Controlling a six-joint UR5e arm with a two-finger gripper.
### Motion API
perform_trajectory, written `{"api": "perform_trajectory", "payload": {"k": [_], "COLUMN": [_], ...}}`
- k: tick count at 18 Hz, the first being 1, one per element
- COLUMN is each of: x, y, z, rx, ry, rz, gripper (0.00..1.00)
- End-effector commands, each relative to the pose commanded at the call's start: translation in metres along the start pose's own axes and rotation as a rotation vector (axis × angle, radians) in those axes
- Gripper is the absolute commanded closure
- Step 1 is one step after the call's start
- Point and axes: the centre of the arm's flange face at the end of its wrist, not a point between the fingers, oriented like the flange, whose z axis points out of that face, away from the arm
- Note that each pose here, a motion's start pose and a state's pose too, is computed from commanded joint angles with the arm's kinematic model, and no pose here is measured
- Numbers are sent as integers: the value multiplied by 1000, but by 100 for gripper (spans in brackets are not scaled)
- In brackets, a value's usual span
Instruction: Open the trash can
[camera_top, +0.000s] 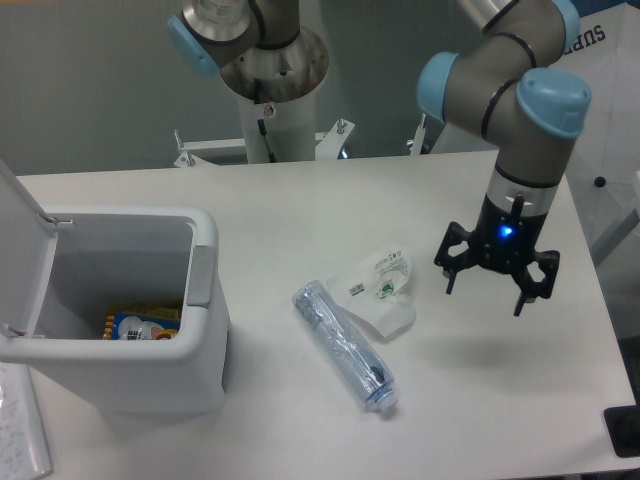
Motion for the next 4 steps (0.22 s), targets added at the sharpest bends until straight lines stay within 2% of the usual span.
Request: {"api": "perform_trajectory", "payload": {"k": [1,4], "x": [1,-2], "y": [6,10], "z": [3,14], "rx": [-42,-58], "ry": [2,13], "rz": [39,40], "gripper": [0,0]}}
